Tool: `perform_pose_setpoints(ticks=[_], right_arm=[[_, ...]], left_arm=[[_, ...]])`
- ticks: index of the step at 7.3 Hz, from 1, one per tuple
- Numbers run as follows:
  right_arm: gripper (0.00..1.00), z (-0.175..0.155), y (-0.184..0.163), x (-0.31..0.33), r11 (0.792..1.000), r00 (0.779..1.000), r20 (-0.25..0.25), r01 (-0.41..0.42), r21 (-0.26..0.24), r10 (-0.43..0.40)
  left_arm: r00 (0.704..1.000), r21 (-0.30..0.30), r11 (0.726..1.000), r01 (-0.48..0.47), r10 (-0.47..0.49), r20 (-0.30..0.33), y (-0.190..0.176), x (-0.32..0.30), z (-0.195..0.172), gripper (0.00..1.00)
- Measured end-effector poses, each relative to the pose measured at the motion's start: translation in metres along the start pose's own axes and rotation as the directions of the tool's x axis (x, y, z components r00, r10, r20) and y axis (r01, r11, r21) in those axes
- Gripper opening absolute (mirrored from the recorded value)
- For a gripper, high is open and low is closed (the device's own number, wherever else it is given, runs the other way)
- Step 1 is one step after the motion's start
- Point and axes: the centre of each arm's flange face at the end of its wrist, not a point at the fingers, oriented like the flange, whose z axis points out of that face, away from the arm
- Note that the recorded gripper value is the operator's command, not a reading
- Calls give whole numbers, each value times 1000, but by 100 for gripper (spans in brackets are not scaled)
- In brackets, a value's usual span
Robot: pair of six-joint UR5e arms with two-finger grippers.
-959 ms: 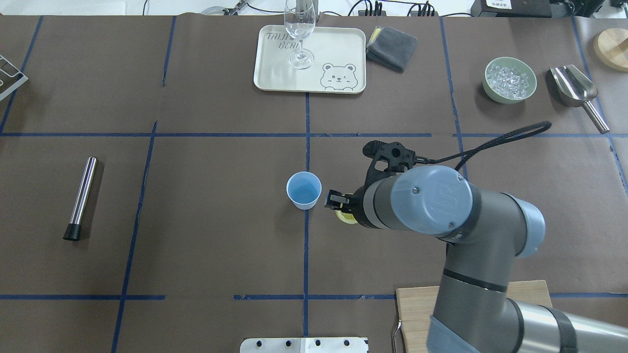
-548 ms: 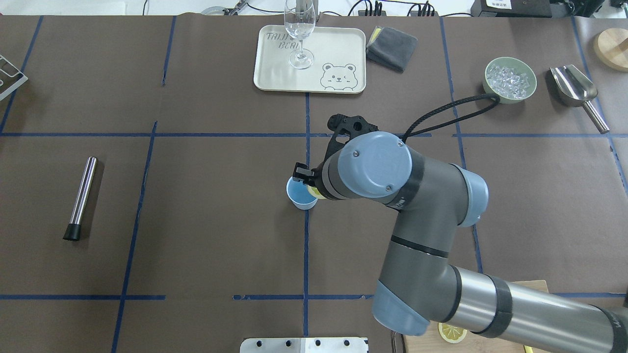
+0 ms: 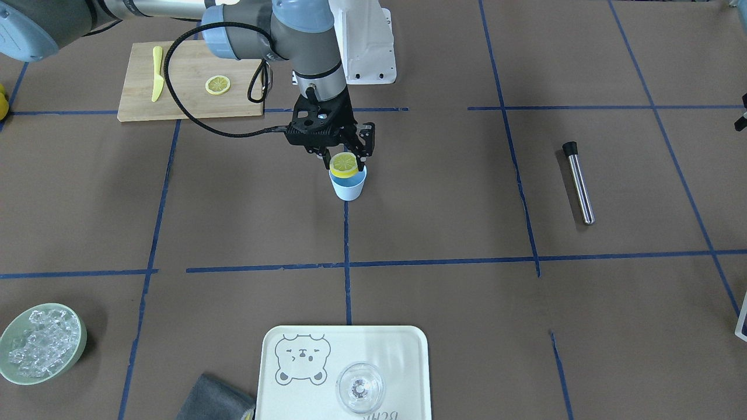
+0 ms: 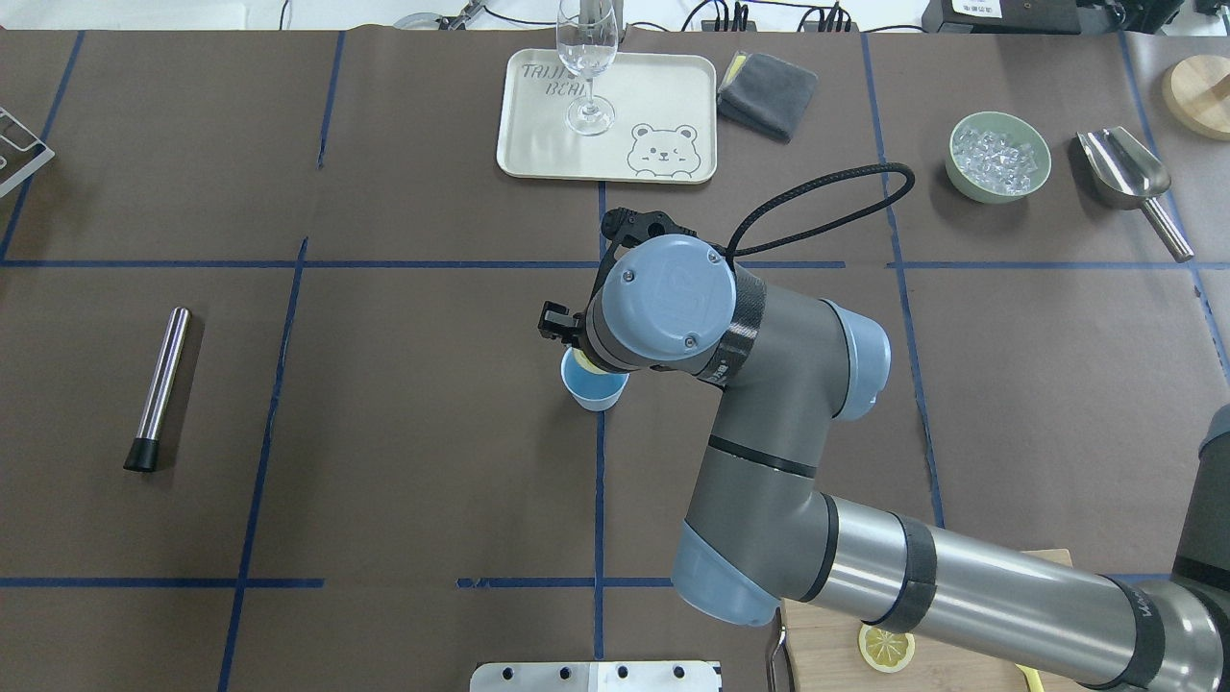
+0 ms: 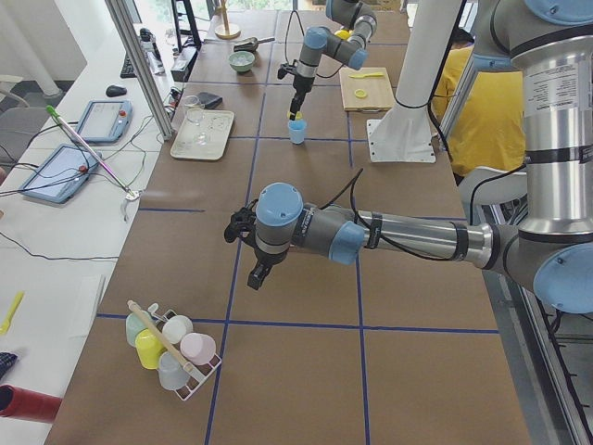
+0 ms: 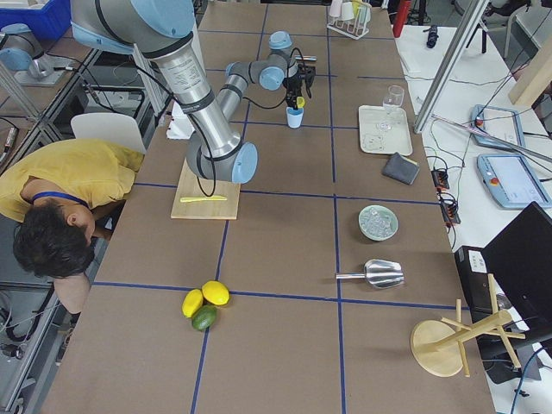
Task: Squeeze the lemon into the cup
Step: 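Lower the lemon slice into the blue cup and open the right gripper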
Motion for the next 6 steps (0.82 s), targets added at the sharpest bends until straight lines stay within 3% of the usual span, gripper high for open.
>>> perform_pose_setpoints(ticks=[4, 6], right_arm=[[85, 13, 0, 2, 1000, 1000, -19, 1, -4, -1], [92, 16, 1, 0, 1000, 1000, 9, 2, -8, -2]], left_arm=[[1000, 2, 1000, -2, 2, 0, -1, 1, -1, 100], [1000, 2, 1000, 0, 0, 0, -1, 1, -1, 100]])
